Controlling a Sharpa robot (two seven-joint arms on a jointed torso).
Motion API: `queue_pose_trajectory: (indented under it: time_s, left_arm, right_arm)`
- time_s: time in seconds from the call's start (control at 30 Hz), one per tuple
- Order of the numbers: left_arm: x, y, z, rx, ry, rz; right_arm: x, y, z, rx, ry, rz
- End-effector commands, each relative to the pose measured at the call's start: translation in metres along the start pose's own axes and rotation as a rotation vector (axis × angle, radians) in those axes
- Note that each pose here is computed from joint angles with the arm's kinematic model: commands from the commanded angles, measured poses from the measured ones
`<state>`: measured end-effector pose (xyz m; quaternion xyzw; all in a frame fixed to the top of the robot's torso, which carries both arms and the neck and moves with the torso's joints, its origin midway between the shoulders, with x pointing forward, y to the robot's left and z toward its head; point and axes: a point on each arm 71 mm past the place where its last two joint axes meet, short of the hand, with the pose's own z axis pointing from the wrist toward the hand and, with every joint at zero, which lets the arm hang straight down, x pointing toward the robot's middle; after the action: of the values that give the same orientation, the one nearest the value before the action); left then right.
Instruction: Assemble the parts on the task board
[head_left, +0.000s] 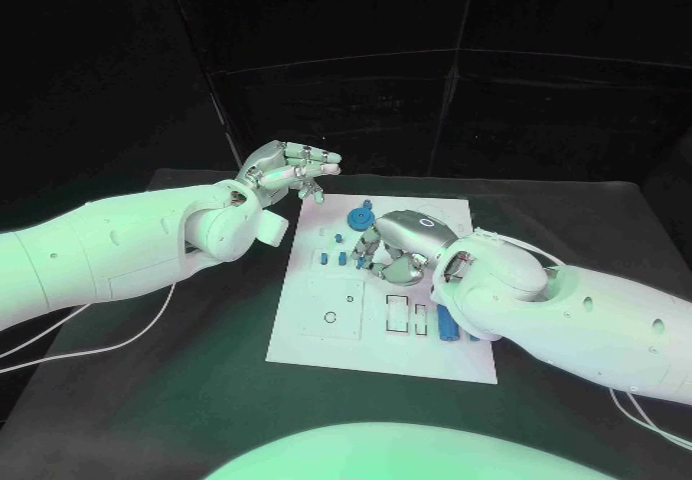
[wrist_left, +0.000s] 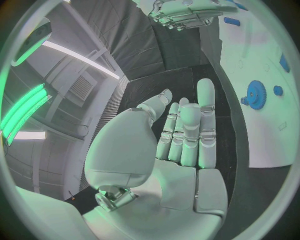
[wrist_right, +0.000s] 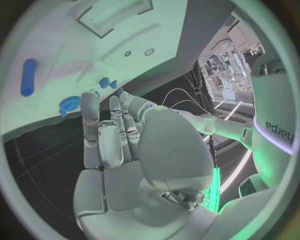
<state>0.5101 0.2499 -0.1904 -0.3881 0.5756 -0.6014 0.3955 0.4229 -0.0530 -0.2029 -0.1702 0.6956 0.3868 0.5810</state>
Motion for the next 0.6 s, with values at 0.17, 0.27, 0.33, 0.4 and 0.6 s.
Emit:
queue_pose_trajectory:
  time_s: [0.17,0.27,0.33,0.4,0.6]
  left_arm:
    - [0.0049,-0.0009,0.0029,0.003,0.015,-0.01]
    - [0.0058,-0.0008,0.0036,0.003,0.017,-0.011]
    - [0.0061,-0.0007,0.0039,0.003,0.017,-0.011]
    - [0.0062,-0.0006,0.004,0.003,0.018,-0.011]
    - [0.0081,-0.0005,0.0049,0.003,0.022,-0.013]
  right_arm:
    - [0.016,0.002,0.007,-0.03,0.04,0.008]
    - [0.022,0.002,0.01,-0.029,0.055,0.005]
    - [0.024,0.002,0.012,-0.028,0.065,0.004]
    - [0.026,0.003,0.013,-0.029,0.074,0.004]
    - [0.033,0.003,0.014,-0.031,0.095,0.005]
